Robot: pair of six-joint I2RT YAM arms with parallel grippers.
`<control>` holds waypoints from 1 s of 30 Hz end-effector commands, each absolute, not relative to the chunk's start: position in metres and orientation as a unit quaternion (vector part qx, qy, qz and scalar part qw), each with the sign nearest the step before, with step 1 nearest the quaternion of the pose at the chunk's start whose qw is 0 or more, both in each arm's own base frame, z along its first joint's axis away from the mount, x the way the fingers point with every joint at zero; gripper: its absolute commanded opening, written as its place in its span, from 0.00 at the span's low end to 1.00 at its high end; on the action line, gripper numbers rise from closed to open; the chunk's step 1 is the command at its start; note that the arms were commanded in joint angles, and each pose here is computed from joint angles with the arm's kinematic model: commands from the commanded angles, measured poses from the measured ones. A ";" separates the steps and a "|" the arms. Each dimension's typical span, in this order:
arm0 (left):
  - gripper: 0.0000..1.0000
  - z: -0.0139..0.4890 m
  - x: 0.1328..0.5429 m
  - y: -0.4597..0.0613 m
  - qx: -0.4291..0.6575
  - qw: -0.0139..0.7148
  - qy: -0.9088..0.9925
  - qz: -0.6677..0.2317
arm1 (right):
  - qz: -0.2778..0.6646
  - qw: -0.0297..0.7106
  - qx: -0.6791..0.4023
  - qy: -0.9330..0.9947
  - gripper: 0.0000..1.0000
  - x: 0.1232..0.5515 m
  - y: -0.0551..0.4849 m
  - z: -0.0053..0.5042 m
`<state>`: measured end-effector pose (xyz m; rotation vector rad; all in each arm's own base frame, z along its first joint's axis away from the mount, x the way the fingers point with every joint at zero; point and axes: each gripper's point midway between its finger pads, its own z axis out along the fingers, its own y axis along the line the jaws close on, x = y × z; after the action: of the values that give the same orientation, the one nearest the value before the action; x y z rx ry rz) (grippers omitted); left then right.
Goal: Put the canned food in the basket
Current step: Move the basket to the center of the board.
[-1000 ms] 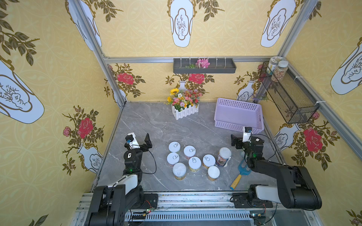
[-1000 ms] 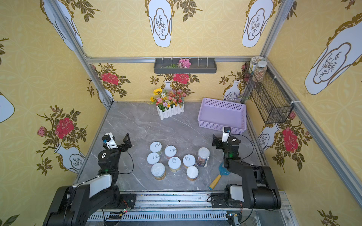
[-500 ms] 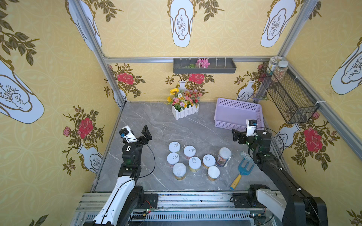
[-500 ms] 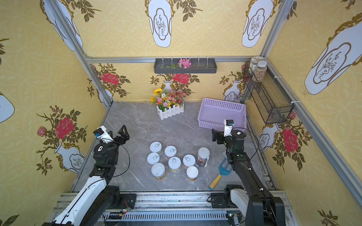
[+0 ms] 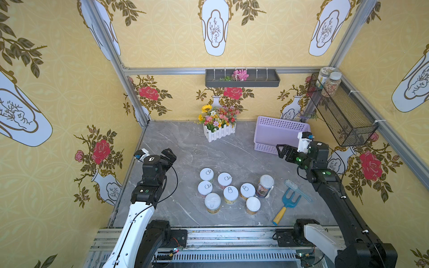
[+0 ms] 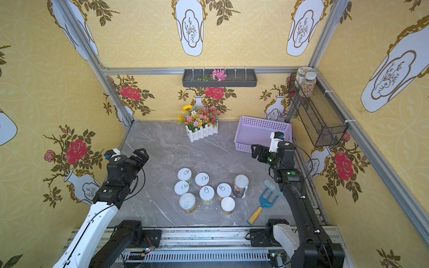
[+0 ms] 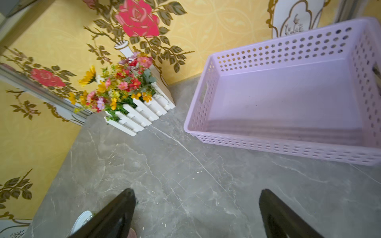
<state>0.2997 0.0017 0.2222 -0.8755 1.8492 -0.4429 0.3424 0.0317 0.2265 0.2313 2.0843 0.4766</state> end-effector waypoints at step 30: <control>1.00 0.232 0.283 -0.177 -0.143 0.345 0.833 -0.409 | 0.121 0.192 0.061 0.972 0.97 0.502 0.106 0.108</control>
<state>0.2833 -0.1748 0.2298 -0.3505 2.1757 -1.0156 0.5046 0.1037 0.1191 0.1850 2.6653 0.3335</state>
